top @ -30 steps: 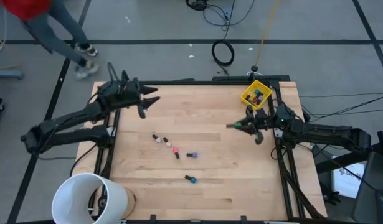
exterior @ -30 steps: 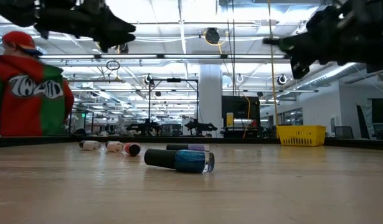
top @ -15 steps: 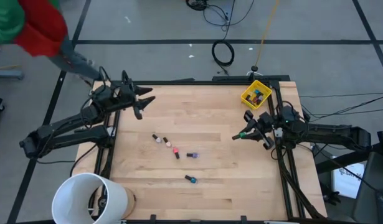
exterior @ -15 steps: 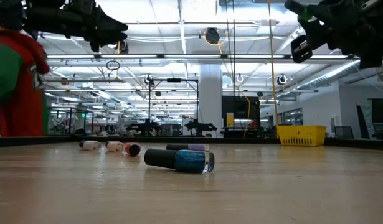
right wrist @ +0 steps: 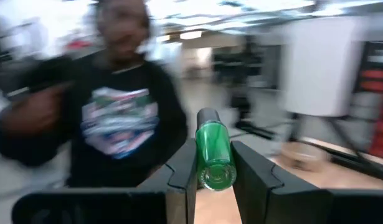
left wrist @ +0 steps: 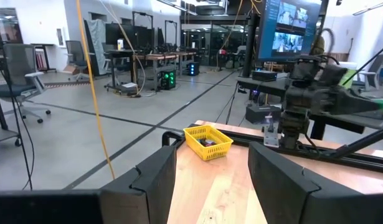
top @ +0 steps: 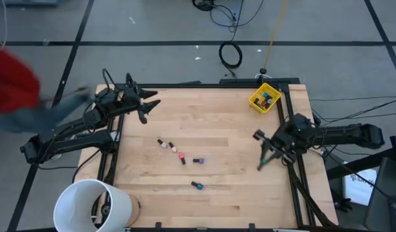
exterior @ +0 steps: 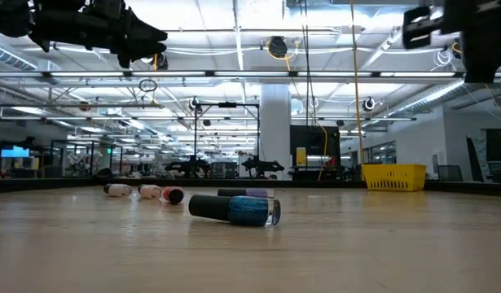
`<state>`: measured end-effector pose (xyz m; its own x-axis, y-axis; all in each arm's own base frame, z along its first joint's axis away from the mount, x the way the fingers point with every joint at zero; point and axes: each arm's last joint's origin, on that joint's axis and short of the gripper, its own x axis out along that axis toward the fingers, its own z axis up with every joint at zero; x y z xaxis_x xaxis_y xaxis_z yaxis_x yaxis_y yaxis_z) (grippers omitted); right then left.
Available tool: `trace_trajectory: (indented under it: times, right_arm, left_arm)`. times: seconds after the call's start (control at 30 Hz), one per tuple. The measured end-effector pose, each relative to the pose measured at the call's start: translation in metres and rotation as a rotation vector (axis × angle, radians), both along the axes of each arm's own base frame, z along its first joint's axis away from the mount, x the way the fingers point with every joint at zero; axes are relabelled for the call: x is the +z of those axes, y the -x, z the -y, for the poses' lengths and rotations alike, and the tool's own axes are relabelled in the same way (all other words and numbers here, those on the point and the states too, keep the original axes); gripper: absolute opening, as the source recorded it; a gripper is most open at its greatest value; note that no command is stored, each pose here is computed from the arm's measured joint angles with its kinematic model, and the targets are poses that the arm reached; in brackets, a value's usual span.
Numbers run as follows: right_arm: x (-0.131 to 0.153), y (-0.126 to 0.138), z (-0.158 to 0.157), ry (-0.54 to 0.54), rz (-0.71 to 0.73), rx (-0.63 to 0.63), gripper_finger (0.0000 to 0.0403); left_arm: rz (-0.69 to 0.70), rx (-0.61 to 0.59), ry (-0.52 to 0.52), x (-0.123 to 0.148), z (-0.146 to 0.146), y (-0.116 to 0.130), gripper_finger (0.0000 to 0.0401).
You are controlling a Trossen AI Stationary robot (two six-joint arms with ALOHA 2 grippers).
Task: Pick & Place Nail Polish
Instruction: Put the green nail polish bottle into the yellow bin
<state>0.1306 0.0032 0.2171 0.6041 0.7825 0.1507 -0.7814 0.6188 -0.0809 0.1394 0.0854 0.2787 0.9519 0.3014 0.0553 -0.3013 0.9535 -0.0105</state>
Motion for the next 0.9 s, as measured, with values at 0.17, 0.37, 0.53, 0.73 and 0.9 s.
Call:
trace_trajectory:
  times: [0.17, 0.37, 0.53, 0.73, 0.9]
  right_arm:
    - [-0.008, -0.005, -0.011, 0.062, 0.019, 0.087, 0.0064]
    - [-0.015, -0.014, -0.006, 0.061, -0.015, -0.023, 0.0064]
    - [-0.018, -0.021, 0.004, 0.120, 0.049, -0.336, 0.0064]
    - [-0.027, -0.029, 0.006, 0.334, 0.105, -0.644, 0.0064]
    - [-0.032, -0.034, 0.011, 0.511, 0.054, -1.055, 0.0064]
  left_arm:
    - [0.000, 0.000, 0.000, 0.000, 0.000, 0.000, 0.0198]
    - [0.000, 0.000, 0.000, 0.000, 0.000, 0.000, 0.0198]
    - [0.000, 0.000, 0.000, 0.000, 0.000, 0.000, 0.0198]
    - [0.000, 0.000, 0.000, 0.000, 0.000, 0.000, 0.0198]
    - [0.000, 0.000, 0.000, 0.000, 0.000, 0.000, 0.0198]
